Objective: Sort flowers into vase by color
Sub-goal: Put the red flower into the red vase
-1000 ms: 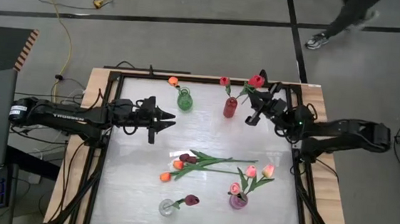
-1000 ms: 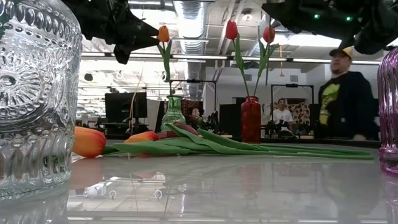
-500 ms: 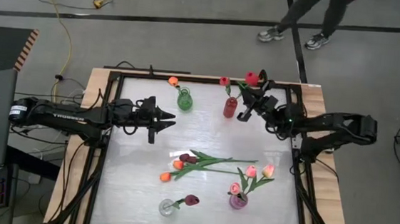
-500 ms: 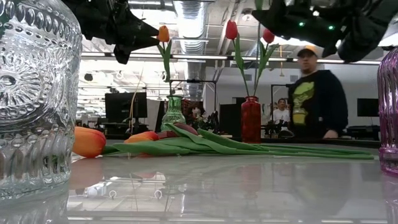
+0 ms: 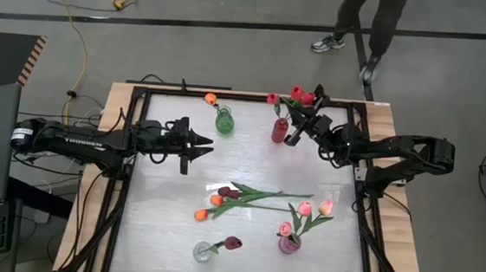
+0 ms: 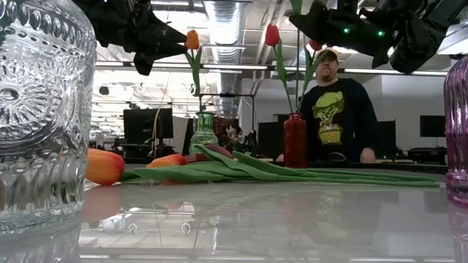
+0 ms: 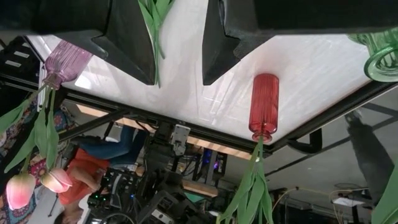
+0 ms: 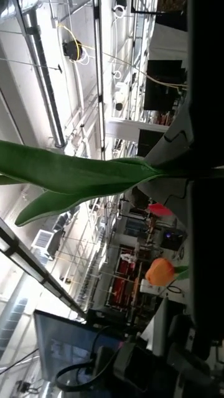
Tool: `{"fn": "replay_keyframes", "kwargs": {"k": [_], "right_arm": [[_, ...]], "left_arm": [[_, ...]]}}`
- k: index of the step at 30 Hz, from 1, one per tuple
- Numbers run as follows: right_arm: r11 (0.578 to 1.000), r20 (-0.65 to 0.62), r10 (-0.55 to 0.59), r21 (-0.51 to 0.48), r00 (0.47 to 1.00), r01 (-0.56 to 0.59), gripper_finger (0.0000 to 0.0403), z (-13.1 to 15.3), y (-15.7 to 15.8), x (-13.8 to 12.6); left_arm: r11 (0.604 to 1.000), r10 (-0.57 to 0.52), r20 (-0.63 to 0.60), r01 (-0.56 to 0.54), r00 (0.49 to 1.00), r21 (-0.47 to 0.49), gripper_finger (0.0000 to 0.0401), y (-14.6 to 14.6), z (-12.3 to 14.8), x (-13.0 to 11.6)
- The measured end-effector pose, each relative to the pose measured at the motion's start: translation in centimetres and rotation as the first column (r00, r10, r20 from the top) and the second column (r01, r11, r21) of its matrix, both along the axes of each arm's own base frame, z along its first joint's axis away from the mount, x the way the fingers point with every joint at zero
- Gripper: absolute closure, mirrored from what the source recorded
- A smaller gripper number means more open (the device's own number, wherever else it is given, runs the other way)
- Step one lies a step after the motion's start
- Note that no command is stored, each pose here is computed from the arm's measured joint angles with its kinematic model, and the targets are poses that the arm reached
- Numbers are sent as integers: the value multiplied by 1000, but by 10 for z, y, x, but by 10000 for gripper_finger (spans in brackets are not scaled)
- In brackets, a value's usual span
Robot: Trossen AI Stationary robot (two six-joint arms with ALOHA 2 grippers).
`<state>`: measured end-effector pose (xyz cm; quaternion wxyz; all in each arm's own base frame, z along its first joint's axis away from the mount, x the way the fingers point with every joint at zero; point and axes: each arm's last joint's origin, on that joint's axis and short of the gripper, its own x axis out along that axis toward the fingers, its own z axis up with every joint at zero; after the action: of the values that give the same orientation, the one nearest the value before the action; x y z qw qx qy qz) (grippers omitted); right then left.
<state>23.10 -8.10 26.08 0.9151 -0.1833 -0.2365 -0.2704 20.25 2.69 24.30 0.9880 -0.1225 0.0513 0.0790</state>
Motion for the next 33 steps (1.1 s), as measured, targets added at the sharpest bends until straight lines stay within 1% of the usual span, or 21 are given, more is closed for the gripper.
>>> {"fn": "replay_keyframes", "kwargs": {"k": [7, 15, 20, 24, 33], "right_arm": [[999, -25, -10, 36, 1000, 10, 371, -3, -7, 0], [999, -31, -13, 39, 999, 15, 369, -4, -8, 0], [999, -63, -12, 53, 998, 15, 370, -7, -8, 1], [998, -93, -11, 63, 996, 17, 363, -10, -9, 2], [998, -97, -11, 64, 995, 18, 360, -10, -9, 3]], "left_arm": [[1000, 0, 0, 0, 1000, -2, 282, 0, 0, 0], [1000, 0, 1, 0, 1000, -3, 282, 0, 0, 0], [1000, 0, 0, 0, 1000, -3, 282, 0, 0, 0], [1000, 1, 1, -1, 1000, -3, 283, 0, 0, 0], [1000, 0, 0, 0, 1000, -3, 283, 0, 0, 0]]}}
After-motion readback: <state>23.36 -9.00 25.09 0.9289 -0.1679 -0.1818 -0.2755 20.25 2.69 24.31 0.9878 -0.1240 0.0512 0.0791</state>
